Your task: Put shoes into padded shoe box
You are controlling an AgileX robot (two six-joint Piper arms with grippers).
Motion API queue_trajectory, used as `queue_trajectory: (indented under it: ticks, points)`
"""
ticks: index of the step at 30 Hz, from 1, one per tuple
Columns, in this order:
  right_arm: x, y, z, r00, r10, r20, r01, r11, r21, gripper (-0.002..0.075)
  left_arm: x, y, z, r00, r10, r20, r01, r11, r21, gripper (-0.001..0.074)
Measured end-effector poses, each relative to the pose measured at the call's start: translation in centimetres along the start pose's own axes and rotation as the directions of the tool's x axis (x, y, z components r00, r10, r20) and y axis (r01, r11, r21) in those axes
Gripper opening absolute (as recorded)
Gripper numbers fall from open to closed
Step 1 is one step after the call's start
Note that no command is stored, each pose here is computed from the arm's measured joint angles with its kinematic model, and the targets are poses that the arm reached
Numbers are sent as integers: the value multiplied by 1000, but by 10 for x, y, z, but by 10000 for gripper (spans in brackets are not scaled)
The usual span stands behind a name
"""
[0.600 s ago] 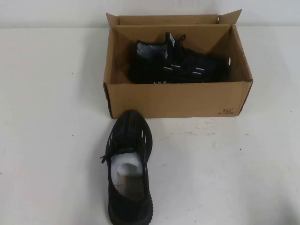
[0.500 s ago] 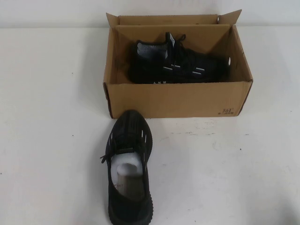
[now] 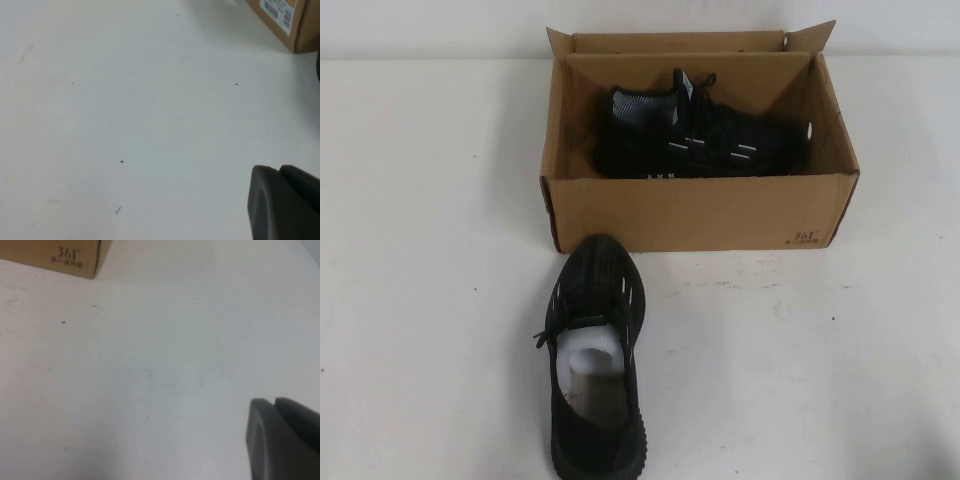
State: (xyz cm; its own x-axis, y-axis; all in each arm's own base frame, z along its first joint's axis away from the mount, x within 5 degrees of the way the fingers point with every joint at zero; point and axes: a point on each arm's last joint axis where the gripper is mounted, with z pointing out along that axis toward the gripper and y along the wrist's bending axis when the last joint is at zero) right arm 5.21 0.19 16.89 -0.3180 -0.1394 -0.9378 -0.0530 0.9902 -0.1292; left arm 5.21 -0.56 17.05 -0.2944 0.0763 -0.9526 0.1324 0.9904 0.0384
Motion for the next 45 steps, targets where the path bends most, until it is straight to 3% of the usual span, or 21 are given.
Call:
queue_trajectory:
  ticks: [22,24,27,32,41,43,45]
  points:
    - [0,0,0,1000,0,0,0,1000,0,-9,-4,0,0,999,-2,49,2,1000,2,-4]
    - [0,0,0,1000,0,0,0,1000,0,-9,-7,-1,0,997,-37,74,36,999,15,-4]
    - [0,0,0,1000,0,0,0,1000,0,-9,-11,-3,-1,977,-180,116,174,983,57,-4]
    - [0,0,0,1000,0,0,0,1000,0,-9,-23,-4,-3,852,-486,195,462,872,161,-4]
    - [0,0,0,1000,0,0,0,1000,0,-9,-30,-2,-5,767,-592,247,553,806,212,-4]
    - [0,0,0,1000,0,0,0,1000,0,-9,-34,-4,-8,768,-608,200,570,792,217,-4]
    - [0,0,0,1000,0,0,0,1000,0,-9,-53,-6,-16,793,-584,173,548,808,217,-4]
